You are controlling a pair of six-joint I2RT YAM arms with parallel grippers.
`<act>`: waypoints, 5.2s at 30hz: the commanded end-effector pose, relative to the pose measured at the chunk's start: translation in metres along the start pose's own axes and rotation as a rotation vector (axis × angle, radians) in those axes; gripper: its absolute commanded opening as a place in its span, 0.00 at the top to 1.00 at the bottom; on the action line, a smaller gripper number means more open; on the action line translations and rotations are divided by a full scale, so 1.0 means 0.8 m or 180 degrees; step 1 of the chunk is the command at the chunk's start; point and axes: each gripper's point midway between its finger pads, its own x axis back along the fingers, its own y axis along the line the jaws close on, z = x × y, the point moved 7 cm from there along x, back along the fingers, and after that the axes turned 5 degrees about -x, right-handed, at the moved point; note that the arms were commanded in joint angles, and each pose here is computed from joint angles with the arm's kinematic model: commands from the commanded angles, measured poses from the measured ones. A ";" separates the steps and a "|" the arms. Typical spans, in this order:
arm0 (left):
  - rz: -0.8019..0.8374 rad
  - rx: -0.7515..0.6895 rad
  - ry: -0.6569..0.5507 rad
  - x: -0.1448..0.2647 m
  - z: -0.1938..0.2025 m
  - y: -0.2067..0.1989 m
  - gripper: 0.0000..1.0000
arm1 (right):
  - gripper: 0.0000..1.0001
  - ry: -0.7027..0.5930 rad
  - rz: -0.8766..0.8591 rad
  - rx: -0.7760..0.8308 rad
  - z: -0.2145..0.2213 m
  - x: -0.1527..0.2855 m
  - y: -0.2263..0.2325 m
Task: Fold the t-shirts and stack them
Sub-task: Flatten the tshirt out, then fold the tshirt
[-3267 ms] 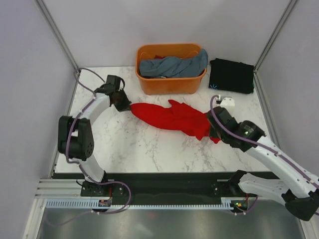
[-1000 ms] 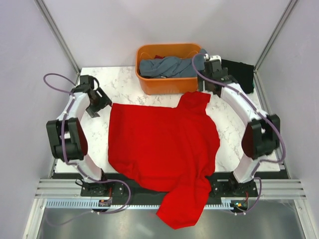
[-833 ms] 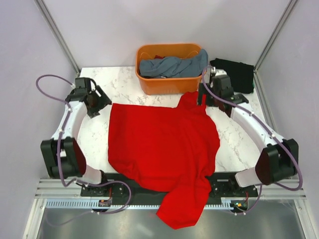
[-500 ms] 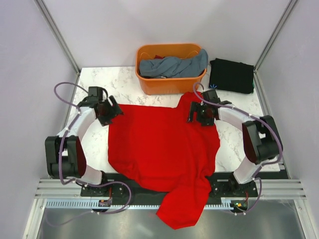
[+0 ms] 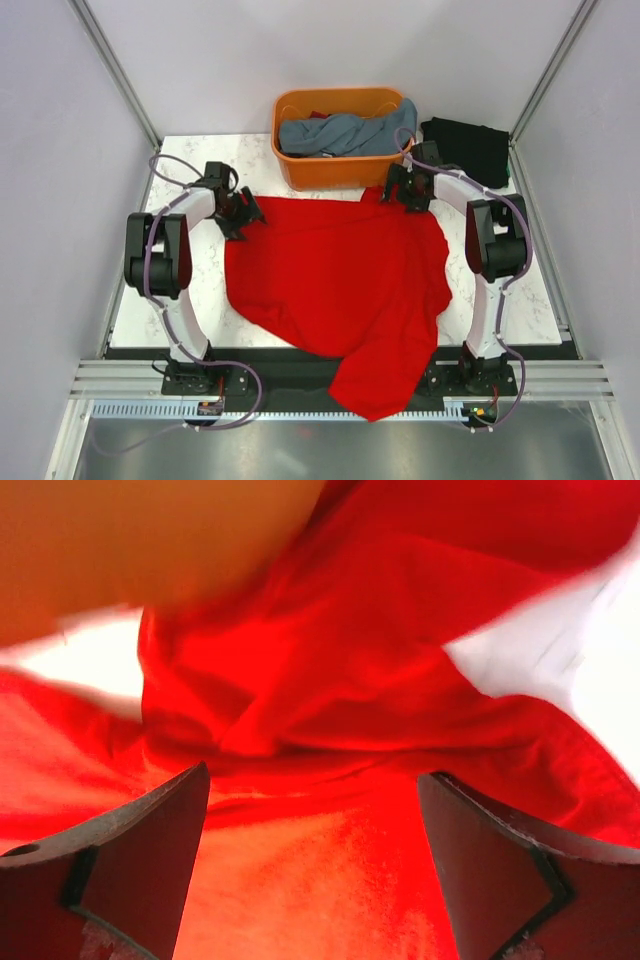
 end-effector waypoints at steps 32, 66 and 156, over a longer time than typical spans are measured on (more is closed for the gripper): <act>-0.0413 -0.1114 -0.0167 0.123 0.284 -0.026 0.44 | 0.02 -0.0252 -0.0307 0.0192 0.191 0.261 0.004; -0.1563 -0.1444 -0.0243 0.074 0.269 -0.030 0.84 | 0.02 -0.0177 -0.0369 0.0289 0.213 0.261 -0.012; -0.0218 -0.1428 -0.1056 0.248 0.235 -0.009 0.98 | 1.00 -0.1156 0.0643 0.1575 0.329 0.335 0.094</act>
